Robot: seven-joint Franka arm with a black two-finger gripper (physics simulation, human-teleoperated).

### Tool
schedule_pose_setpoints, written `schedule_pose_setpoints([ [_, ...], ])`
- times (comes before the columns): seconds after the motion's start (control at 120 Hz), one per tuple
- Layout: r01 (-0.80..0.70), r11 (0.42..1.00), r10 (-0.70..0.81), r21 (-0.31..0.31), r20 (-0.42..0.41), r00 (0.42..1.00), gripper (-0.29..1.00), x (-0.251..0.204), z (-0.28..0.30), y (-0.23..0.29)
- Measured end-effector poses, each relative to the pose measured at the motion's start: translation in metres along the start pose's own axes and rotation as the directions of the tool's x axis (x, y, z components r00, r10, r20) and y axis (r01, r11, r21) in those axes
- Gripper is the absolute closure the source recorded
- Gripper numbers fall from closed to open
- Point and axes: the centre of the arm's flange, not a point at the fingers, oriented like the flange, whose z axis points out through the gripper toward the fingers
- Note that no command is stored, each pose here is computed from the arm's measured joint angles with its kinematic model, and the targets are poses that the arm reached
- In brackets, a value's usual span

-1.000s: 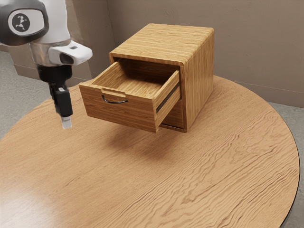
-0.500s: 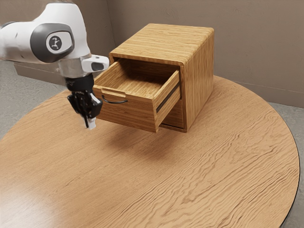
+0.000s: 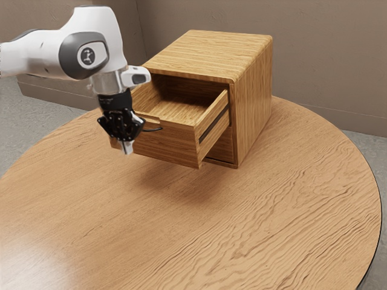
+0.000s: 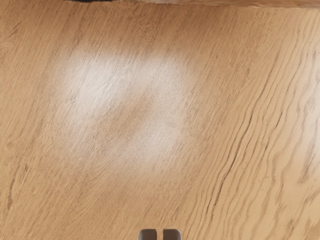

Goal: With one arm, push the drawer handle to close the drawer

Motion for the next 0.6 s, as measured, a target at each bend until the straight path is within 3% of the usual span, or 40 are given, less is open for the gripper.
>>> schedule_pose_setpoints([
  [0.6, 0.068, 0.998, -0.068, 0.008, -0.02, 0.997, 0.79, 0.049, 0.008, -0.004],
])
